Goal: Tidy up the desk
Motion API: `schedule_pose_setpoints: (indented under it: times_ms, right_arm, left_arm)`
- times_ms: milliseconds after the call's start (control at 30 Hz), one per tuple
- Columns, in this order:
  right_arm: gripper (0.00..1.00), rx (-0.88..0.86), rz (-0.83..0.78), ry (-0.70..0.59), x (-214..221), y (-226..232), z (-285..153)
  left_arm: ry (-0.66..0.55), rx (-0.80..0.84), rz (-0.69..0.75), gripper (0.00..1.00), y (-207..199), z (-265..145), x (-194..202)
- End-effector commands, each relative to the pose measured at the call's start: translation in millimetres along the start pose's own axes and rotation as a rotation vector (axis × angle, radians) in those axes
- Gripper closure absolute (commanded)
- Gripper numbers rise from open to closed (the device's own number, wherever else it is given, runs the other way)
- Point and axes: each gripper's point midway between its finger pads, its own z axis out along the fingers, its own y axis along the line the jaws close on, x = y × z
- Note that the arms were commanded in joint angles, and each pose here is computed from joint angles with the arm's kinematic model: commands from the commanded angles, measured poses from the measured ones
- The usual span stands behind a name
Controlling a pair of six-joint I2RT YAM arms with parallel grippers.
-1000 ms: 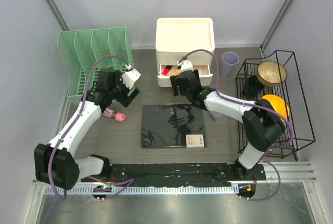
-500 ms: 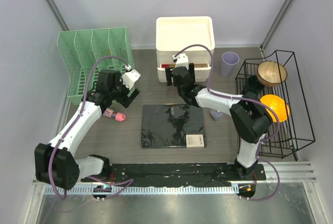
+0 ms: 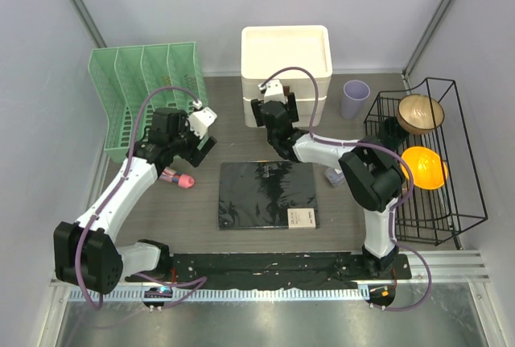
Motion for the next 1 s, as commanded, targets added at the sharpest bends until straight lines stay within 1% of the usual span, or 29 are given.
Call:
schedule_pose_setpoints:
  times_ms: [0, 433, 533, 567, 633, 700, 967]
  right_arm:
    - [0.13, 0.022, 0.054, -0.157, -53.9, 0.2, 5.4]
    - [0.14, -0.014, 0.034, -0.152, -48.0, 11.4, 12.1]
    - [0.14, -0.041, 0.056, -0.116, -41.1, 14.7, 7.4]
    - [0.14, -0.047, 0.047, -0.092, -32.9, 14.6, 4.6]
    - [0.14, -0.057, 0.061, -0.086, -32.2, 14.1, -1.2]
    - [0.14, -0.061, 0.048, -0.065, -21.9, 14.3, -5.9]
    - [0.14, -0.019, 0.045, -0.026, -5.4, 5.0, -9.9]
  left_arm:
    - [-0.049, 0.002, -0.003, 0.13, -0.3, -0.5, -6.5]
    - [-0.030, 0.026, -0.015, 0.13, -5.3, 9.2, 0.2]
    - [-0.028, 0.032, -0.015, 0.13, -6.4, 10.4, 0.8]
    - [-0.030, 0.031, -0.014, 0.13, -5.9, 10.6, 0.2]
    - [-0.031, 0.034, -0.013, 0.13, -6.1, 11.9, -0.1]
    - [-0.030, 0.042, -0.014, 0.13, -6.7, 13.5, 0.0]
    - [-0.034, 0.069, -0.018, 0.13, -9.4, 21.9, -2.7]
